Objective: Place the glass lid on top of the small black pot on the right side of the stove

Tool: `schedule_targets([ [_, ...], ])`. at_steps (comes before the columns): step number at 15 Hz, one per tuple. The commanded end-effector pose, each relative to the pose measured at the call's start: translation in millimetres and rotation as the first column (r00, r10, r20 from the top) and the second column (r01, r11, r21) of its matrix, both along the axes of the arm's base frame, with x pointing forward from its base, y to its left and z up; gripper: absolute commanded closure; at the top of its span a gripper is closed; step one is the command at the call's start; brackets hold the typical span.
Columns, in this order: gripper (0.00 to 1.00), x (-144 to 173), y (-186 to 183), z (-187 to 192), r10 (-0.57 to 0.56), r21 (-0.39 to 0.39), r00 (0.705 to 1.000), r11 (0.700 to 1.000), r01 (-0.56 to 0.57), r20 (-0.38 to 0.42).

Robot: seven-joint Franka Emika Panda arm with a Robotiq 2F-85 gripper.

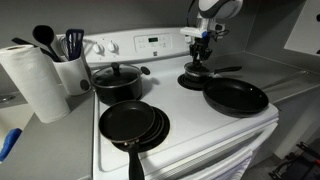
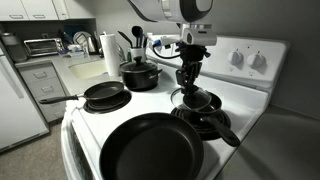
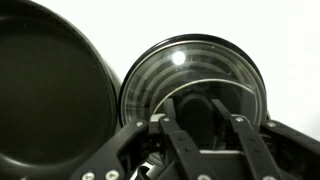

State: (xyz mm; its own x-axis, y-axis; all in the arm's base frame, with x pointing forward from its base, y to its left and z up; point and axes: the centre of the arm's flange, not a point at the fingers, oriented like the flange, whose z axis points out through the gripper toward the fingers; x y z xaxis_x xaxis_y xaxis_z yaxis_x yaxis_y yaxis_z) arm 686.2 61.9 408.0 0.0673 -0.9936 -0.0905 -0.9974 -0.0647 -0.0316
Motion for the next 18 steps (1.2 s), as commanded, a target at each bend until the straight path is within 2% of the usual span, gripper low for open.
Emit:
schedule_targets([
  [1,0.85,-13,-5,16,0.012,0.07,1.0,0.997,-0.014,0.025],
  [8,0.85,-6,-11,43,0.003,0.041,0.997,0.999,-0.006,0.071],
  [14,0.85,-2,-24,38,-0.014,-0.12,0.996,0.992,0.025,0.092],
  [18,0.85,-1,-25,26,-0.028,-0.153,0.996,0.987,0.04,0.084],
])
